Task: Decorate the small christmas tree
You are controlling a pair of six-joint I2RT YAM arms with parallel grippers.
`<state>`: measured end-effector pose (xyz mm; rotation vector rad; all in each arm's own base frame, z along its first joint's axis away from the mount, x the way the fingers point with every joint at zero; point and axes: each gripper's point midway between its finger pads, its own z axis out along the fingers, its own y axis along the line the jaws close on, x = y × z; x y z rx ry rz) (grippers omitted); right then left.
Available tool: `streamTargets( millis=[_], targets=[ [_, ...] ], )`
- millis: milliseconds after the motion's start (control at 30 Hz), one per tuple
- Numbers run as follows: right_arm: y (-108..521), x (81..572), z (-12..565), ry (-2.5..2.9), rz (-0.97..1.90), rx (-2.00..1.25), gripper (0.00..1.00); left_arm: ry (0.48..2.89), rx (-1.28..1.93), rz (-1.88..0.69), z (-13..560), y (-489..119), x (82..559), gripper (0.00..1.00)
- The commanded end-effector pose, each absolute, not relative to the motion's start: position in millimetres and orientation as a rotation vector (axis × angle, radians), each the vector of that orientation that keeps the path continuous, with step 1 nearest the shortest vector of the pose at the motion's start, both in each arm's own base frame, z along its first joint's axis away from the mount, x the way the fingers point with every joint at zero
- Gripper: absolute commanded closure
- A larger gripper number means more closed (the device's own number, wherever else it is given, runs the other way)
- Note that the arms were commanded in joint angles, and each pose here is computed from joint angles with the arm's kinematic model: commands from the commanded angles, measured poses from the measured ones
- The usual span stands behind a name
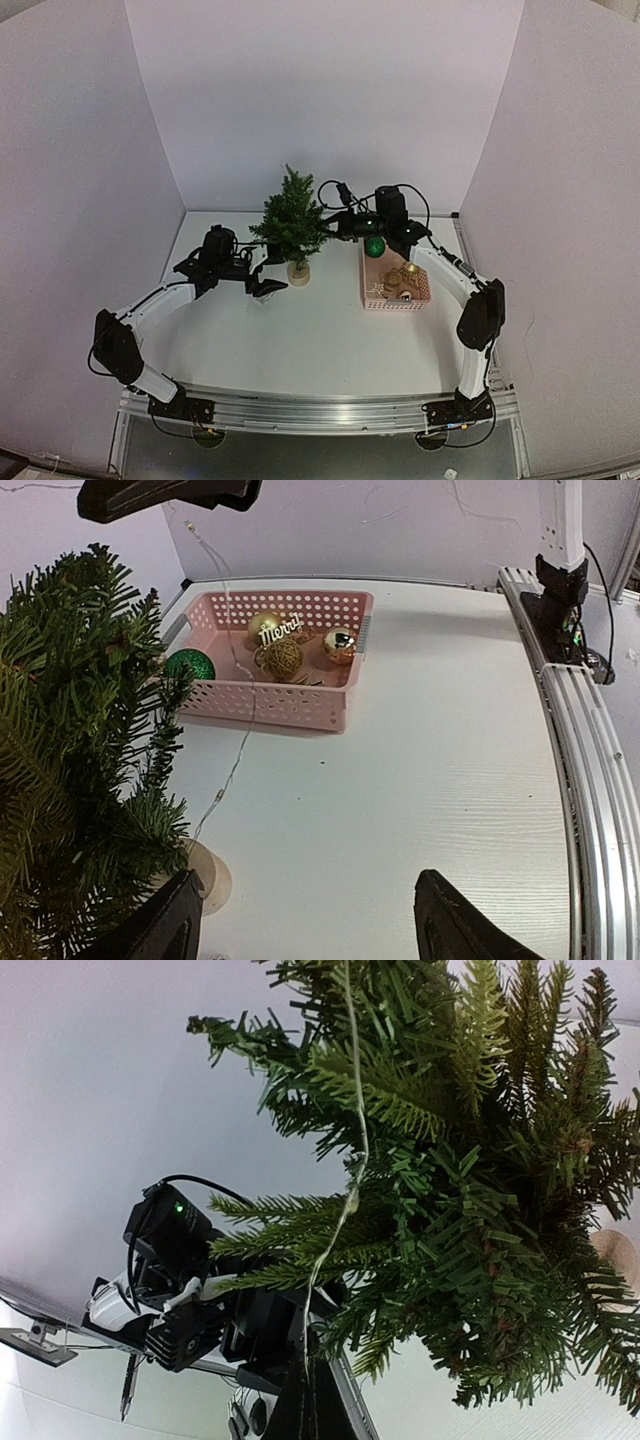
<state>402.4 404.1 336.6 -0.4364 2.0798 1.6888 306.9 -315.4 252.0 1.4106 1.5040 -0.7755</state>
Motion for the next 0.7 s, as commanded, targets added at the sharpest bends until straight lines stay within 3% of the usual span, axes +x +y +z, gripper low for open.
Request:
streamTargets(
  millis=[0,300,667],
  targets=[
    [402.2,375.6,377.2,1.966,1.768,-0.579,1.00,1.403,1.383,-0.661,270.9,-310.9,319.5,0.29],
    [401.8,363.5,381.7,1.941,1.808,-0.671,1.00,1.323,1.399,-0.710,294.6,-284.9,304.7,0.34],
    [405.4,370.0,376.0,1.945,1.801,-0.670,1.00,1.315,1.424,-0.671,294.2,-274.9,306.4,0.34]
  ],
)
